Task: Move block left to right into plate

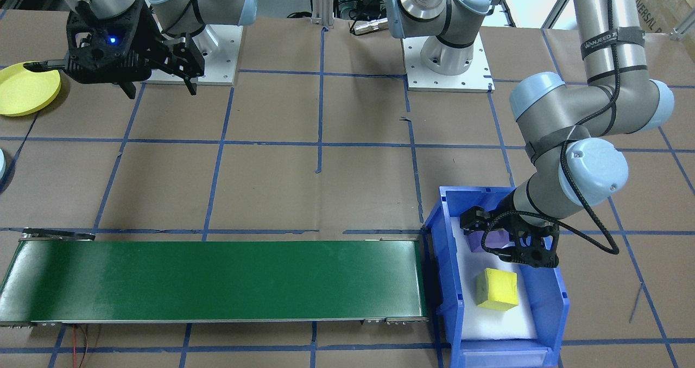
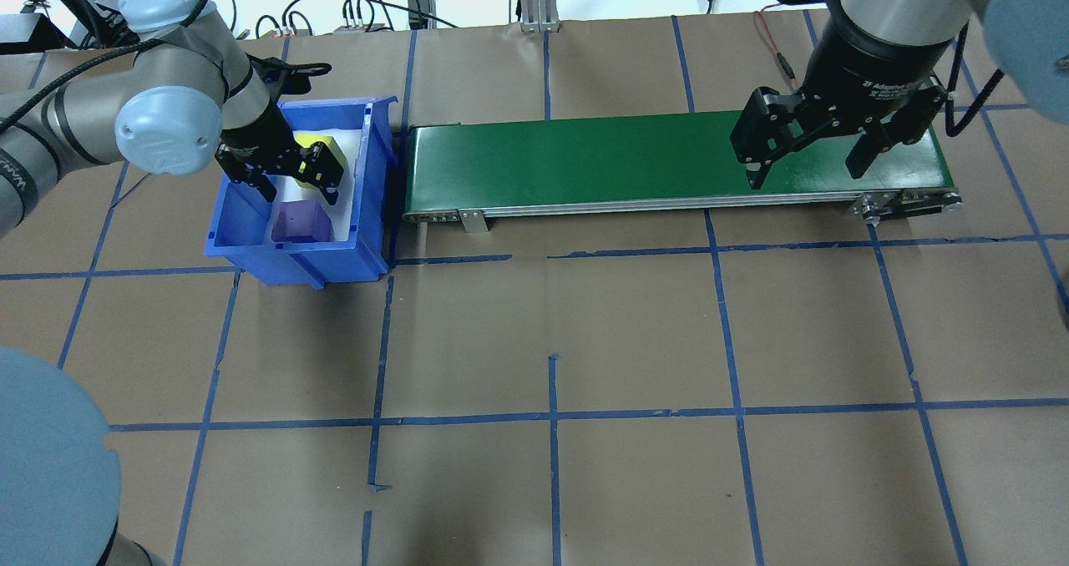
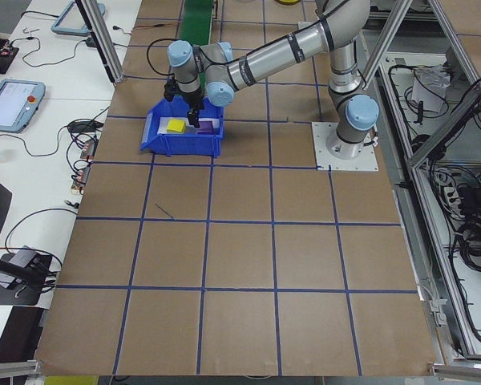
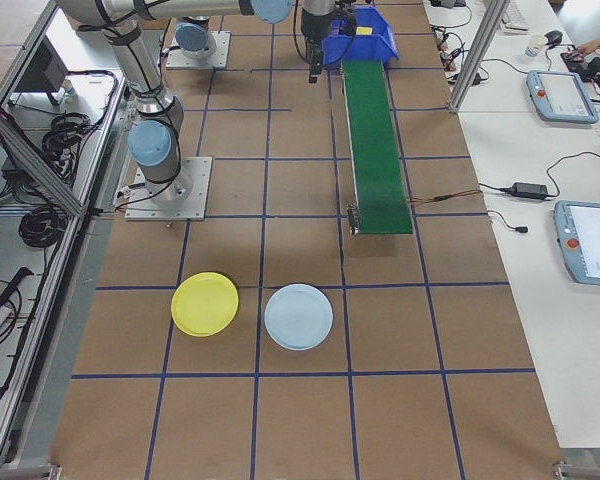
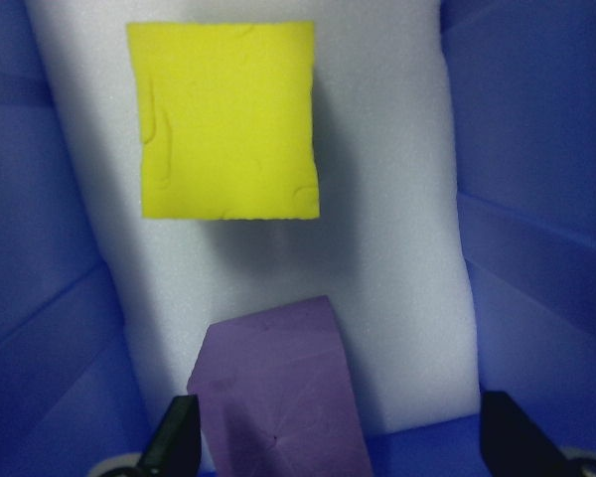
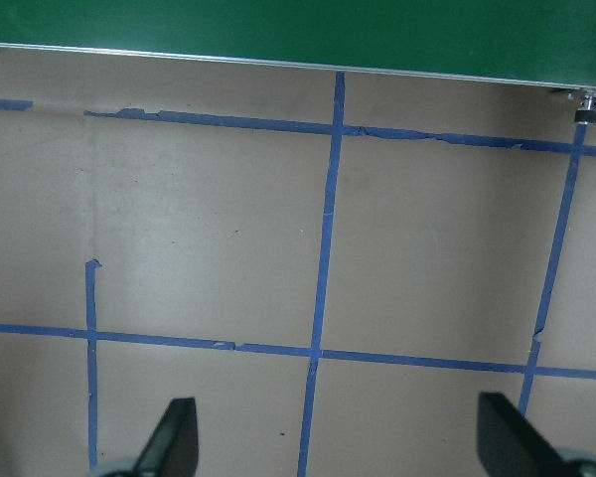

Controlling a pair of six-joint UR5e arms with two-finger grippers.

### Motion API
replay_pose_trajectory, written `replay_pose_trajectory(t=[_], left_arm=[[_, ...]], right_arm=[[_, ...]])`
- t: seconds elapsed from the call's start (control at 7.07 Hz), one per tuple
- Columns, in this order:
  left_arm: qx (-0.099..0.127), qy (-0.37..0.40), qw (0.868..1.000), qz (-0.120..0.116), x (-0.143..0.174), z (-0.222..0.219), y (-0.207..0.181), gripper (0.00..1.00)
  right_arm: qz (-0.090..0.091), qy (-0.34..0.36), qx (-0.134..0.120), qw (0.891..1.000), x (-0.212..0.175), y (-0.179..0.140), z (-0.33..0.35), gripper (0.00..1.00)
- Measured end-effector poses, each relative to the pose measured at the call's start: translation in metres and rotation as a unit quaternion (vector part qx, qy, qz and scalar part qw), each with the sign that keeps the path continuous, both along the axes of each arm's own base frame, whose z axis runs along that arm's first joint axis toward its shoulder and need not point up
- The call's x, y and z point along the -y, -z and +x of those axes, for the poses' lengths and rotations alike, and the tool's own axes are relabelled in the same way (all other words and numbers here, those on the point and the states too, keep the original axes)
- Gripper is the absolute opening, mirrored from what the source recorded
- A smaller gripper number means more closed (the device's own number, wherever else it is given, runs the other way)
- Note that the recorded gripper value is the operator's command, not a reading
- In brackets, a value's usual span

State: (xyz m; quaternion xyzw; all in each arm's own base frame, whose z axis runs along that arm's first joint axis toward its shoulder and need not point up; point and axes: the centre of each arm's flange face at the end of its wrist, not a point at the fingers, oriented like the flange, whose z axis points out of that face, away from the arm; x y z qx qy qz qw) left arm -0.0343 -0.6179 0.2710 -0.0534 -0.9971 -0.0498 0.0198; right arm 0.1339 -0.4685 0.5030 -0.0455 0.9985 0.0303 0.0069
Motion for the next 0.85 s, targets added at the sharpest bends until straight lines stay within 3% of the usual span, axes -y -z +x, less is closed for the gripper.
replay_pose_trajectory(t=[0.57,0.85], left_arm=[[0.007,-0.008,1.000,-0.007,-0.002,0.001,-0.010,0.99],[0.022,-0.009,1.000,-0.003,-0.004,0.004,-0.009,0.99]], right_arm=[[0.001,0.000,0.000,1.000,0.000,0.001,0.000,1.00],[0.001,0.000,0.000,1.000,0.000,0.001,0.000,1.00]])
